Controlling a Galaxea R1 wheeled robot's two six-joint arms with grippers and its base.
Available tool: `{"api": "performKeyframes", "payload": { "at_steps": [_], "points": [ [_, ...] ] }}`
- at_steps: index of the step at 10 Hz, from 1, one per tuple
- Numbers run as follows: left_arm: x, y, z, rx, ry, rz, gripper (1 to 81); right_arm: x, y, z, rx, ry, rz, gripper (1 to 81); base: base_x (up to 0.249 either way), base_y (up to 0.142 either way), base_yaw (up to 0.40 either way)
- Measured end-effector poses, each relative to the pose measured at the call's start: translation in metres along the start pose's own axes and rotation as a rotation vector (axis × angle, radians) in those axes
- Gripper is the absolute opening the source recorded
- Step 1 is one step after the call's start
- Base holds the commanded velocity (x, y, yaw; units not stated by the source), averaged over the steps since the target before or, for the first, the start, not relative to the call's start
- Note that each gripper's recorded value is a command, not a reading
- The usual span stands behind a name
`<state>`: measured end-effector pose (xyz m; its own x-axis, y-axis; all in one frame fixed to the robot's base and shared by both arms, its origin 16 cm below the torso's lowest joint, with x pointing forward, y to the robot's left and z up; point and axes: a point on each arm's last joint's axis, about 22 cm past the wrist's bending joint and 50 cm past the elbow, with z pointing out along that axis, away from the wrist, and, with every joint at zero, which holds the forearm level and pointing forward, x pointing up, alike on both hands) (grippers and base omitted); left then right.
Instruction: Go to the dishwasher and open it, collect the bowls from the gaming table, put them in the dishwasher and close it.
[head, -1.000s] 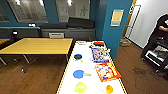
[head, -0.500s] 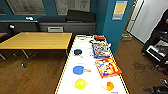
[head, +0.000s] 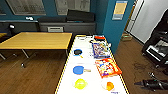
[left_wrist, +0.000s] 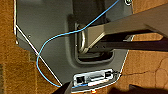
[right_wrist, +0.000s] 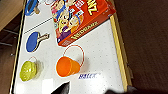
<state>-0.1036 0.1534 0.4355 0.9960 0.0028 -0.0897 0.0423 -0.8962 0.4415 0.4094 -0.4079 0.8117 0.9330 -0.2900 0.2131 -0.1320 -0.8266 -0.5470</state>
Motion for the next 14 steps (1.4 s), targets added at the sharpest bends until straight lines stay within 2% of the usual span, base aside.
{"api": "performKeyframes", "payload": {
  "at_steps": [3,5,7,10,12,14],
  "points": [
    [0.001,-0.004,-0.001,0.007,0.000,0.000,81.1,0.015,-0.001,0.039,-0.009,-0.016,0.028,81.1,0.000,0.000,0.000],
    [0.000,-0.010,-0.001,0.023,-0.002,-0.006,81.1,0.034,-0.008,0.054,-0.010,-0.005,0.026,81.1,0.000,0.000,0.000],
    [0.000,-0.006,0.002,0.024,-0.002,-0.007,81.1,0.050,-0.023,0.061,0.006,0.011,0.010,81.1,0.000,0.000,0.000],
    [0.000,-0.008,0.002,0.030,-0.001,-0.013,81.1,0.058,-0.031,0.084,0.010,0.014,0.006,81.1,0.000,0.000,0.000],
    [0.000,-0.008,0.002,0.030,-0.003,-0.014,81.1,0.066,-0.023,0.099,-0.011,0.023,0.039,81.1,0.000,0.000,0.000],
    [-0.001,-0.008,0.002,0.030,-0.004,-0.014,81.1,0.061,-0.031,0.120,-0.003,0.006,0.063,81.1,0.000,0.000,0.000]
  ]
}}
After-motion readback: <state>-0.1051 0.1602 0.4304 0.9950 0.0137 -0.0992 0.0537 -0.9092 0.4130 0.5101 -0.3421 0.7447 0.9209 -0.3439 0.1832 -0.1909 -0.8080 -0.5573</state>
